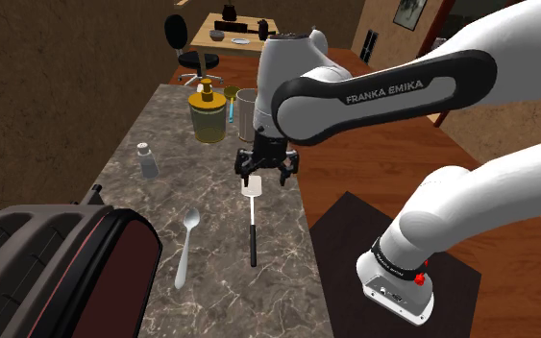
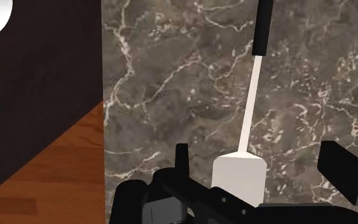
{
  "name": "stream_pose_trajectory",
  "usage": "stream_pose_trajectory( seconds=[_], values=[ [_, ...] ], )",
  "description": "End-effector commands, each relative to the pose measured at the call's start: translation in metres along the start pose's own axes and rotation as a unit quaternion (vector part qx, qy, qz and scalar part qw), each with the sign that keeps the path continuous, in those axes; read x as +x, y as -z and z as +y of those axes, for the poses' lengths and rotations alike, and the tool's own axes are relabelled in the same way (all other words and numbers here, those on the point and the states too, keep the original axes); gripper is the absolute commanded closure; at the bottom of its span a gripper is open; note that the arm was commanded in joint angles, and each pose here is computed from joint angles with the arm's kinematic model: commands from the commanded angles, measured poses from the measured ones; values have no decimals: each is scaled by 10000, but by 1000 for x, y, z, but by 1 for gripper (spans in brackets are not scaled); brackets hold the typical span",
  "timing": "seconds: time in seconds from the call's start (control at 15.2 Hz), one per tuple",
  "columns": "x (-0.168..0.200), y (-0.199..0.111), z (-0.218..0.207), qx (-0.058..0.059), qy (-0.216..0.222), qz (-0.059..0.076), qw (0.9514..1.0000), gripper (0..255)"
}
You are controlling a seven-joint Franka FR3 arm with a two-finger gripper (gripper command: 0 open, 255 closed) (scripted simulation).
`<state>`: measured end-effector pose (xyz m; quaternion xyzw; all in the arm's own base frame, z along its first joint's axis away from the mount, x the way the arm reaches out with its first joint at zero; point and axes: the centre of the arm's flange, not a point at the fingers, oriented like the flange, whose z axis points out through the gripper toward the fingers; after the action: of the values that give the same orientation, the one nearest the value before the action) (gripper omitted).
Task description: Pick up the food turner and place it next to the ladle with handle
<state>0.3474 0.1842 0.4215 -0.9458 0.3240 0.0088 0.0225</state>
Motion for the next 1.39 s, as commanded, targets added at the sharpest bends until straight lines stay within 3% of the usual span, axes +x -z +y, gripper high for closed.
stream_pose_trajectory(
  seconds=[0.0,0.13,0.66,1.19,1.25,1.32],
  values=[
    [-8,-22,-15,-77,-260,-80,9996,0],
    [-14,-43,-30,-156,-500,-160,9985,0],
    [-16,-85,-30,-161,-517,-165,9984,0],
    [-16,-85,-30,-161,-517,-166,9984,0],
    [-16,-85,-30,-161,-517,-166,9984,255],
    [-16,-85,-30,-161,-517,-166,9984,255]
  ],
)
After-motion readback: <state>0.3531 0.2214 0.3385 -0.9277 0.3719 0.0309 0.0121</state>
